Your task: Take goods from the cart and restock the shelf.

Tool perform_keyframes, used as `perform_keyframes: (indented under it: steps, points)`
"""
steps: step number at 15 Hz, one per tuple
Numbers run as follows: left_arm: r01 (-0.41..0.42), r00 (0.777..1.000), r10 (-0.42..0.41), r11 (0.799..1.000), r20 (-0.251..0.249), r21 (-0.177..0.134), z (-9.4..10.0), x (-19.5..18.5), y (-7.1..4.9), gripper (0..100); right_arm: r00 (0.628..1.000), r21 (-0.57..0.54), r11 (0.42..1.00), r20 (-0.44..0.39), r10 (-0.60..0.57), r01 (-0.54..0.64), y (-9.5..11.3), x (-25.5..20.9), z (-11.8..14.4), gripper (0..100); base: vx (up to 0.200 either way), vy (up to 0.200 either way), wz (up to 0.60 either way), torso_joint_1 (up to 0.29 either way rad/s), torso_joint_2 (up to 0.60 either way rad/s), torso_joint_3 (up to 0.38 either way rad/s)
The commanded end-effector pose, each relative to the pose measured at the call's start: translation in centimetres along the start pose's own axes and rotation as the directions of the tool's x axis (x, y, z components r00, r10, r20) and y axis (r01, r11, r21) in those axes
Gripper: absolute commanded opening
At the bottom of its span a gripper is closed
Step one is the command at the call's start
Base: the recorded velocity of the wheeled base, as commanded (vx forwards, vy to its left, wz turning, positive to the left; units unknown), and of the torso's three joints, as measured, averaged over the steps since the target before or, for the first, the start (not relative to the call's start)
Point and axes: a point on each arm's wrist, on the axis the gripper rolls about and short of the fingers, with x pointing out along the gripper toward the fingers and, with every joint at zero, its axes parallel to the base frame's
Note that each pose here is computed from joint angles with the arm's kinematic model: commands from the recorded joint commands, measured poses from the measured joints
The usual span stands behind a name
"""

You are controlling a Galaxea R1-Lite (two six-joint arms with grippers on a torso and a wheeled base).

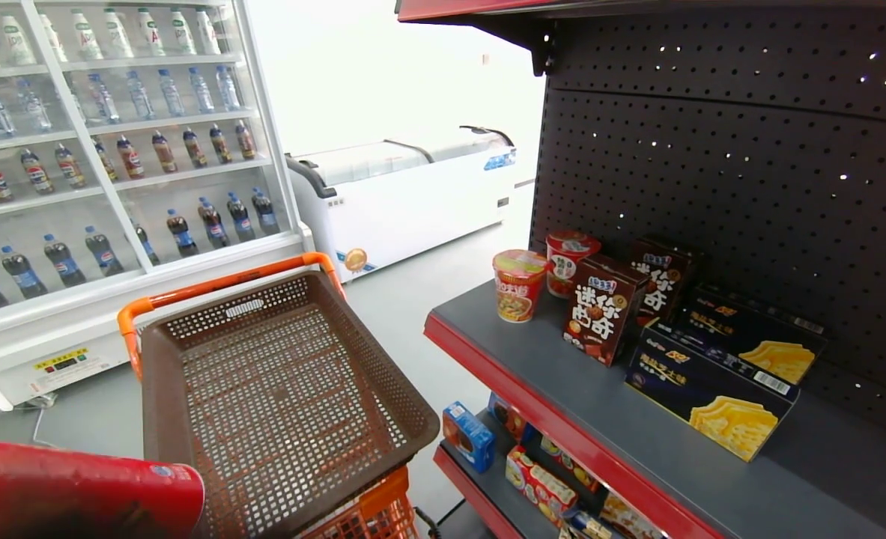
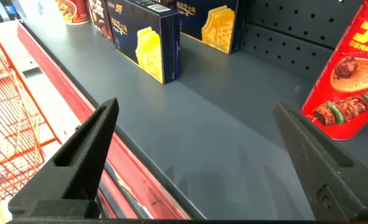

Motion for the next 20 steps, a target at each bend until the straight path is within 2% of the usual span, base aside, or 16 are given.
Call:
perform_keyframes:
  steps: [1, 5, 7, 11, 20]
  points:
    - [-0.030, 0.993, 0.026, 0.999, 0.117, 0.034, -1.4, -2.8, -0.9, 0, 1.000, 0.000, 1.000, -0.001, 0.001, -0.001, 0.0, 0.0, 0.0, 100, 0.000, 0.000, 0.00, 0.000, 0.00, 0.000]
    - [-0.063, 0.991, 0.058, 0.998, 0.124, 0.032, -2.5, -4.1, -1.4, 0, 1.000, 0.000, 1.000, -0.001, 0.001, -0.001, 0.0, 0.0, 0.0, 100, 0.000, 0.000, -0.60, -0.001, 0.00, 0.008]
    - [-0.064, 0.993, 0.061, 0.998, 0.105, 0.027, -3.1, -4.3, -1.5, 0, 1.000, 0.001, 1.000, -0.001, 0.001, -0.001, 0.0, 0.0, 0.0, 100, 0.000, 0.000, -0.60, 0.010, 0.00, 0.007]
    - [-0.081, 0.991, 0.078, 0.996, 0.107, 0.023, -4.2, -4.4, -1.5, 0, 1.000, 0.000, 1.000, -0.001, 0.001, -0.001, 0.0, 0.0, 0.0, 100, 0.000, 0.000, -0.60, 0.000, 0.00, 0.004]
    - [-0.076, 0.991, 0.073, 0.997, 0.110, 0.018, -4.3, -4.4, -1.5, 0, 1.000, 0.001, 1.000, -0.001, 0.001, -0.001, 0.0, 0.0, 0.0, 100, 0.000, 0.000, -0.60, 0.004, 0.00, 0.002]
